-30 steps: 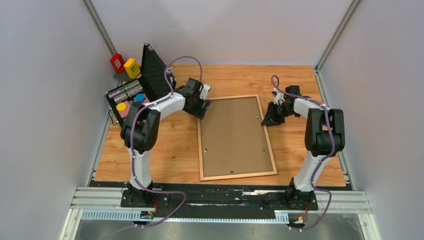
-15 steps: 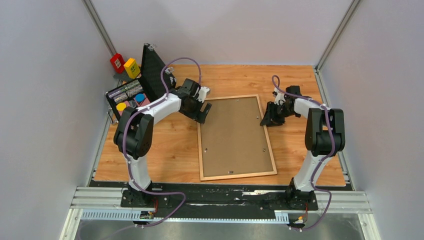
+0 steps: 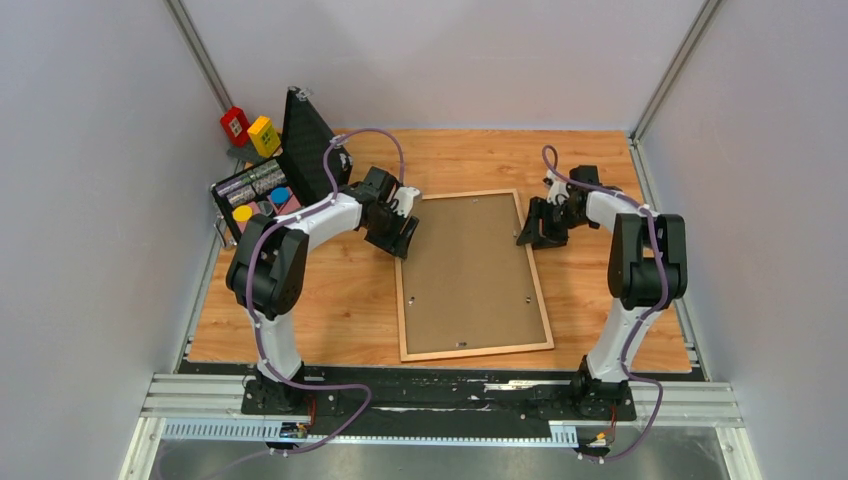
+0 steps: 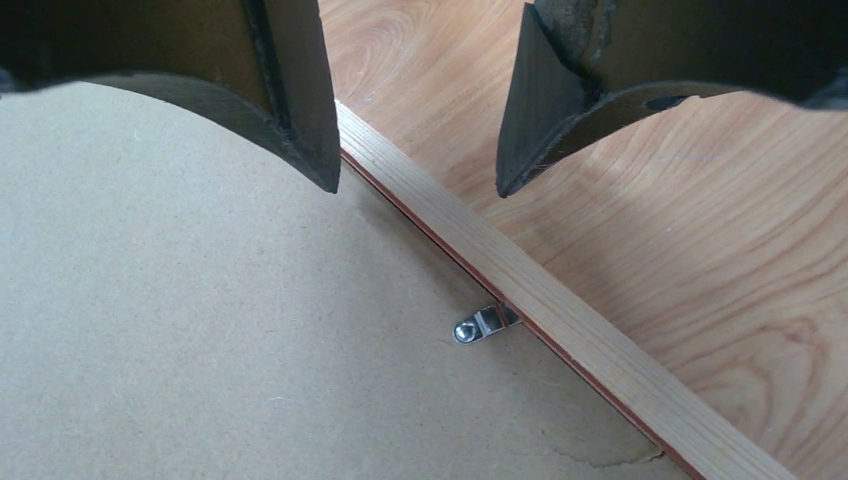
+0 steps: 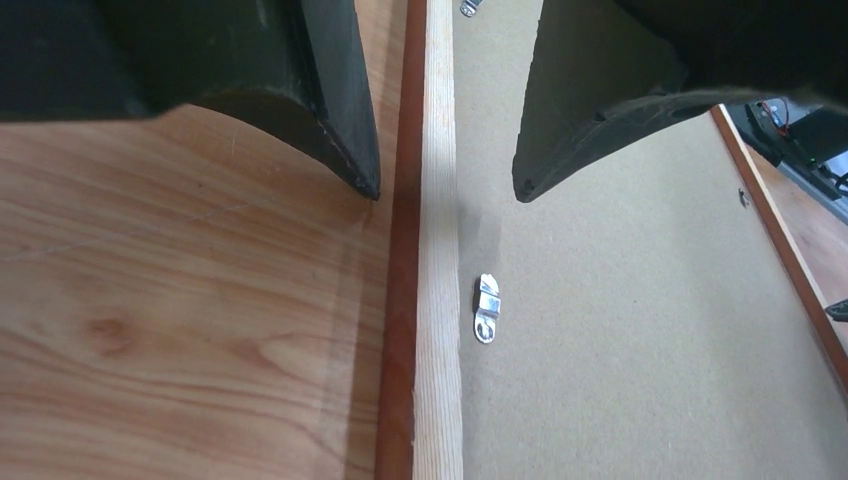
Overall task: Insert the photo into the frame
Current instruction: Install the photo frame at the center of the board.
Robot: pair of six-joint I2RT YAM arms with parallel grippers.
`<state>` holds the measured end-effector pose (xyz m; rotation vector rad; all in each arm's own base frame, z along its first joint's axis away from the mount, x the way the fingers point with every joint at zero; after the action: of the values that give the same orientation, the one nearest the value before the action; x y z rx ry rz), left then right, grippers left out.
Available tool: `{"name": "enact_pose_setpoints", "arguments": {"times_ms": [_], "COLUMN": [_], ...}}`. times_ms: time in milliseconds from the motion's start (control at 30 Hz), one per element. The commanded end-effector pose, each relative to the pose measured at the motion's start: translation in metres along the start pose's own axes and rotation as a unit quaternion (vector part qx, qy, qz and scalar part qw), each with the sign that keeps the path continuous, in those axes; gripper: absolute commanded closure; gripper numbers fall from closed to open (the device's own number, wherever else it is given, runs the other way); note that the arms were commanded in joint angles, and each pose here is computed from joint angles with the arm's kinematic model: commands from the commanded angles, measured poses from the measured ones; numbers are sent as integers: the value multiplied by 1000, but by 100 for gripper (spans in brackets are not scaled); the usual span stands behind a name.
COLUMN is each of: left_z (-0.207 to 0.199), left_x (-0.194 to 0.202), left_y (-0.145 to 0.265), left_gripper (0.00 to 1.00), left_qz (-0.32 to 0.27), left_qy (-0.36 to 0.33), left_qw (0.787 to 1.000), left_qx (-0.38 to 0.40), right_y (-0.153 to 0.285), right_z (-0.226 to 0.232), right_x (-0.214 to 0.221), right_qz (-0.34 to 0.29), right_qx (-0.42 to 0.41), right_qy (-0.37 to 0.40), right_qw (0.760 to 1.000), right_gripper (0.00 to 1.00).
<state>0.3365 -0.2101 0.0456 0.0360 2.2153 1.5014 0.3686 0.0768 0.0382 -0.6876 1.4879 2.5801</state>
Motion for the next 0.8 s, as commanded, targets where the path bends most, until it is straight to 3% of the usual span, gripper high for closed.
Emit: {"name": "enact_pose_setpoints", "arguments": {"times_ms": [0, 367, 767], "left_z": [-8, -10, -12], "left_x": [-2, 1, -1], "left_y": [2, -5, -3], "left_gripper": [35, 43, 44], "left_qz": [-1, 9, 6], "left_qy": [-6, -1, -1], "left_qw": [1000, 999, 999], "left_qx": [25, 37, 40], "right_y": [-7, -27, -34], "right_z": [-9, -7, -11], "right_x": [-15, -36, -28], "right_qz": [-5, 2, 16], "right_qx": [29, 64, 116], "right_qy": [21, 38, 61], "right_qw": [999, 997, 991], "right_gripper": [45, 47, 49]}}
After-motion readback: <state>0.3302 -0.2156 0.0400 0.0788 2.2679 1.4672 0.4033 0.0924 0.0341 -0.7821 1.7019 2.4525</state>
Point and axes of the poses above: each gripper's point midway between its finger pads, its own y axis back along the fingers, its own z axis along the line the jaws close on, x = y × z, the point moved 1 cm from there along y, back along the fingers, and after that the axes turned 14 degrees about y, right-handed, at the moved point
